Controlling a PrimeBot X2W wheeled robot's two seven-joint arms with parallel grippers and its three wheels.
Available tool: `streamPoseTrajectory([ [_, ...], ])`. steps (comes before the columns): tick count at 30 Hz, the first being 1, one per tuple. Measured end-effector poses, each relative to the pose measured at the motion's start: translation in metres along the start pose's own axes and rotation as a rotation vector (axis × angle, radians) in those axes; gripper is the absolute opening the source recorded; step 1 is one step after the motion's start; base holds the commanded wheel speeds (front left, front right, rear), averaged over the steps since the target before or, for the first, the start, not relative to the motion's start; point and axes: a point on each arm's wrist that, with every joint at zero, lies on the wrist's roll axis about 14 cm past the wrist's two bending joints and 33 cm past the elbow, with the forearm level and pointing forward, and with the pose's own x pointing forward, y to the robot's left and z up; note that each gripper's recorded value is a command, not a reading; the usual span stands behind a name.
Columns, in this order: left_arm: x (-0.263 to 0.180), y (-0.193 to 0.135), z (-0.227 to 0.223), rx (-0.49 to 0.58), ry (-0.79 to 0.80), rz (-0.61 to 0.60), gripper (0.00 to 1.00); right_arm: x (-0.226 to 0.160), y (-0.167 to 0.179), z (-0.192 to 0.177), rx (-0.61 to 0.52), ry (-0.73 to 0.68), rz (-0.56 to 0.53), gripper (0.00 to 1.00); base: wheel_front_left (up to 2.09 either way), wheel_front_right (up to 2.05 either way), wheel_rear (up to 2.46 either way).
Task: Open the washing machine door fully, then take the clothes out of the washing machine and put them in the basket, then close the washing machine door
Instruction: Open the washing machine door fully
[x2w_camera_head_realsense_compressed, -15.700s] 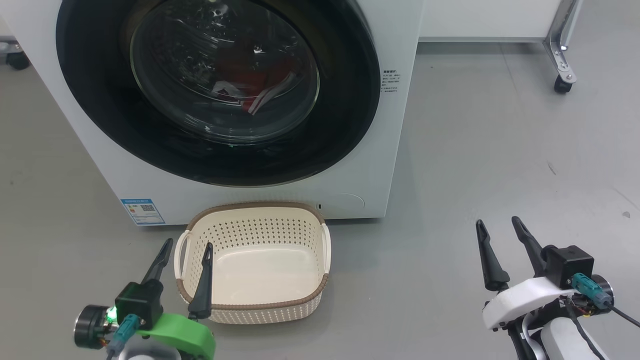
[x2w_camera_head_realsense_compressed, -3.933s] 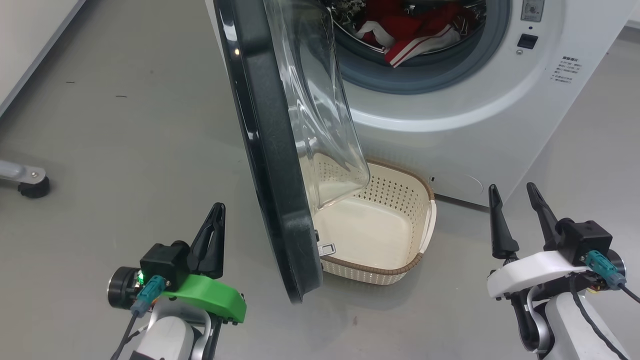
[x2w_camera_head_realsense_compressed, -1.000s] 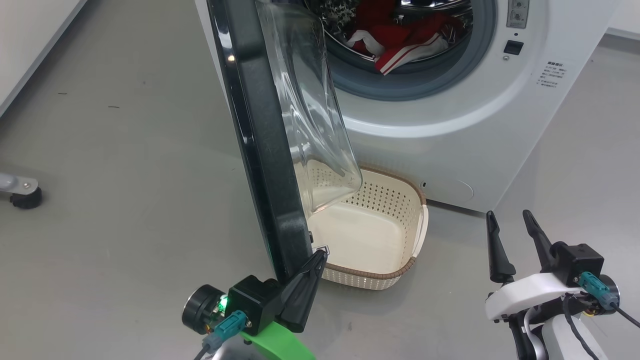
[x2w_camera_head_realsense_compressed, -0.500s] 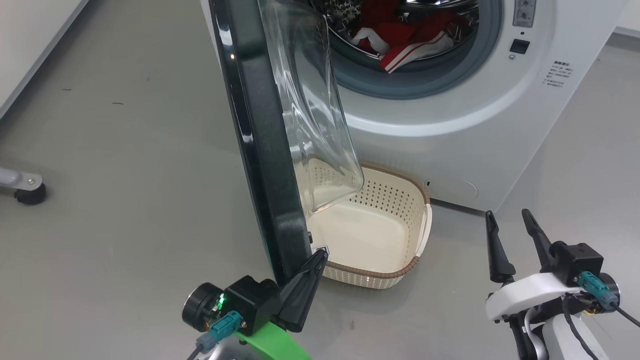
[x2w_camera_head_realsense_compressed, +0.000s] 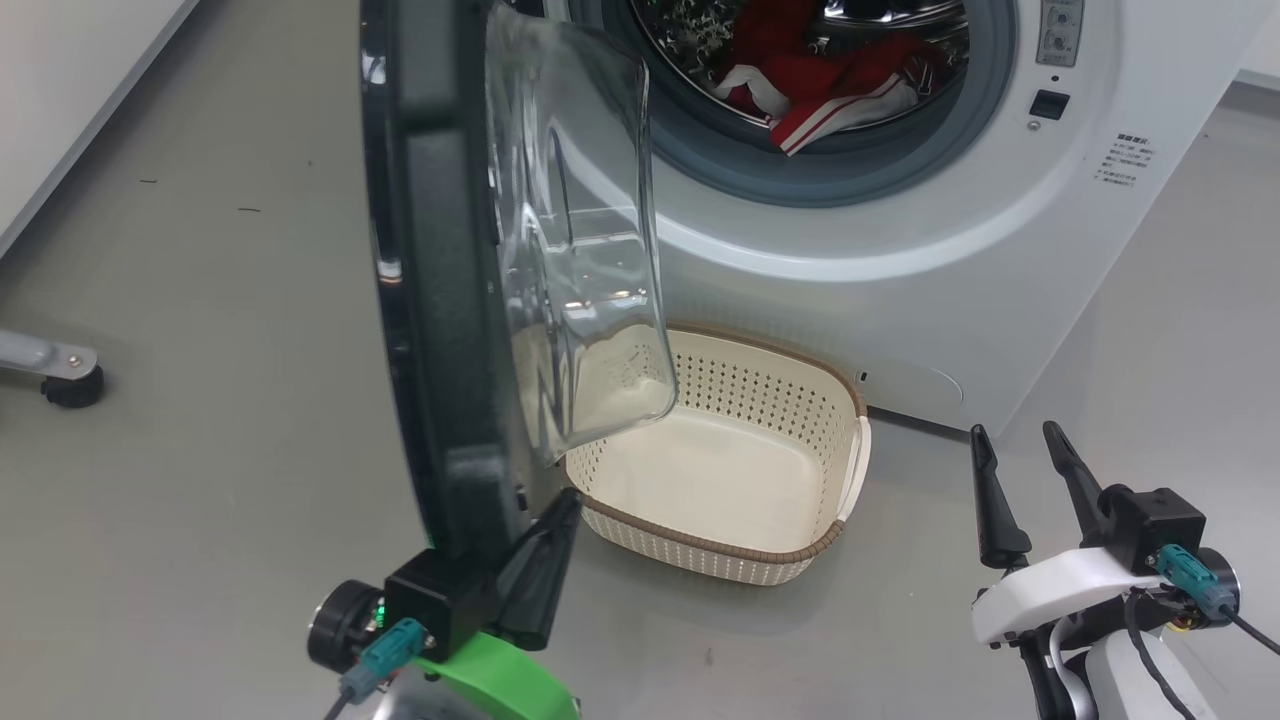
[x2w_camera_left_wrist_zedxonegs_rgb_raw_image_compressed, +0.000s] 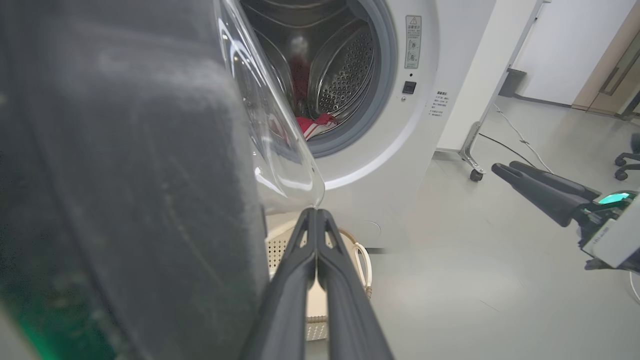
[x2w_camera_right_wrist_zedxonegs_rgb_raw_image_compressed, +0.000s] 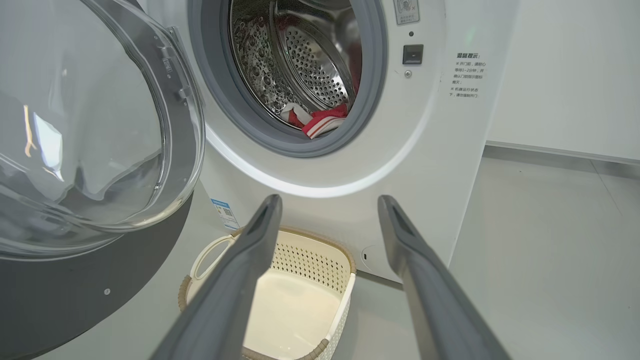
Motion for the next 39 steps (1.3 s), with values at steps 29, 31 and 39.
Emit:
streamPoseTrajectory([
  [29, -0.026, 0.129, 0.028, 0.040, -0.140, 0.390, 0.00, 0.001, -0.004, -0.003, 0.005, 0.006, -0.007, 1.00, 0.00, 0.00, 0.00],
  [31, -0.028, 0.138, 0.029, 0.041, -0.149, 0.418, 0.00, 0.001, -0.005, -0.005, 0.007, 0.010, -0.010, 1.00, 0.00, 0.00, 0.00],
  [39, -0.032, 0.169, 0.040, 0.034, -0.204, 0.510, 0.00, 0.005, -0.009, -0.011, 0.016, 0.021, -0.017, 1.00, 0.00, 0.00, 0.00],
])
